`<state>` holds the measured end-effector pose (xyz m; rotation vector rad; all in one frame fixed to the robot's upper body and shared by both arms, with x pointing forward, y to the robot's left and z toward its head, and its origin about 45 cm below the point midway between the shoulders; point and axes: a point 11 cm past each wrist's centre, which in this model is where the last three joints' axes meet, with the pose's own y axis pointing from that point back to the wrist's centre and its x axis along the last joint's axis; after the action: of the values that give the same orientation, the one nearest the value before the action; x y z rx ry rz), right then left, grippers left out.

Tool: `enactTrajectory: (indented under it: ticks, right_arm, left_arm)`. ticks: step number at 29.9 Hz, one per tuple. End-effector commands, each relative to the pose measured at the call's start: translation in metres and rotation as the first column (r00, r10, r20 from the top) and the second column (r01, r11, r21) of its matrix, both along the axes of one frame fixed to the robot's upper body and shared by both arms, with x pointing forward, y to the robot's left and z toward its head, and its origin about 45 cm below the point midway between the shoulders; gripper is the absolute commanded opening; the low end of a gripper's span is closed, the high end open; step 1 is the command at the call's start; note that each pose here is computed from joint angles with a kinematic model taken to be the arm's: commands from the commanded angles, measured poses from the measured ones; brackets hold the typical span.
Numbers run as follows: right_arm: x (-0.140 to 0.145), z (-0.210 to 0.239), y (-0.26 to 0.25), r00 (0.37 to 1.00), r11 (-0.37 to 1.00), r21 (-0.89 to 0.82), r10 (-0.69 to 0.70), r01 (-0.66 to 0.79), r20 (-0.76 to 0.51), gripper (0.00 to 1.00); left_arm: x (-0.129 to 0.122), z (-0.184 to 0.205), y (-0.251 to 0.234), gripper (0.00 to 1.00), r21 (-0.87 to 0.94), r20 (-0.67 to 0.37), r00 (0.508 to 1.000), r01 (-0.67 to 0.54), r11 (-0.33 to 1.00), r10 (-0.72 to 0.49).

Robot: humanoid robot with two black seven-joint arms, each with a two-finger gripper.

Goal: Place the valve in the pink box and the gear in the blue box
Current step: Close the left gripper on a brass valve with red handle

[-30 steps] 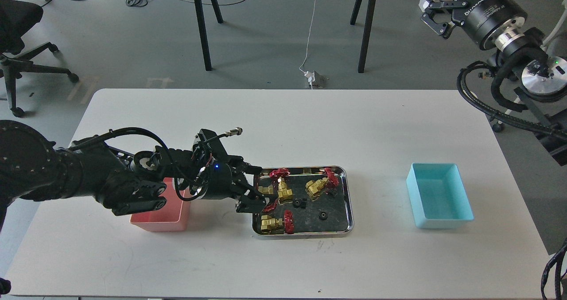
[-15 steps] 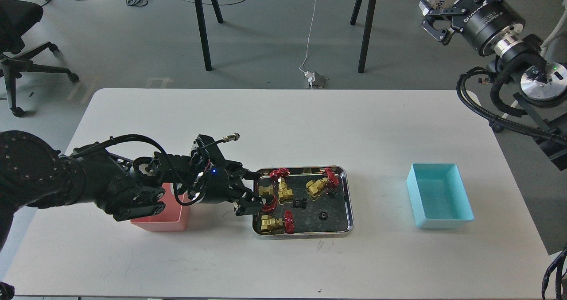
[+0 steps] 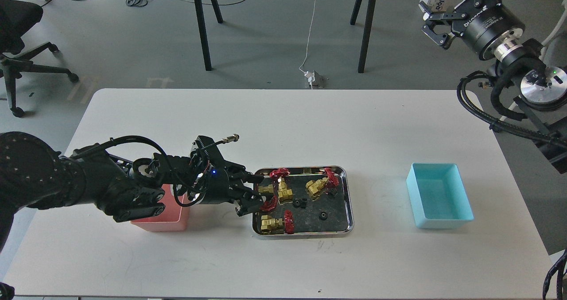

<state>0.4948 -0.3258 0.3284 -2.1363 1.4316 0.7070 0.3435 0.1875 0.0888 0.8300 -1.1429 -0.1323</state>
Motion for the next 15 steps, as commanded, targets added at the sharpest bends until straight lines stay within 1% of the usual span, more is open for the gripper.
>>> enactTrajectory:
  ticks: [1,3,11,15]
  right_arm:
    - [-0.0001,0.0003,-0.0003,1.000,1.000,-0.001,0.000,0.000,0.000,1.00]
    - [-0.0006,-0.0012,-0.0007,1.000,1.000,-0.001,-0.001,0.001,-0.003,1.00]
    - [-0.0021,-0.0061,-0.0024,1.000,1.000,0.001,-0.005,0.005,-0.011,1.00]
    - [-0.0021,-0.0055,-0.0033,1.000,1.000,0.001,-0.007,0.007,-0.010,1.00]
  left_arm:
    - [0.0001,0.0004,0.0005,0.46,-0.002,0.007,1.000,0.004,1.000,-0.004]
    - [0.0002,0.0005,0.0004,0.41,-0.003,0.009,1.000,0.005,1.000,-0.004]
    - [-0.0012,-0.0006,0.0009,0.27,0.000,0.005,1.000,0.007,1.000,-0.007]
    - [-0.0013,-0.0004,0.0009,0.24,0.001,0.005,1.000,0.008,1.000,-0.008]
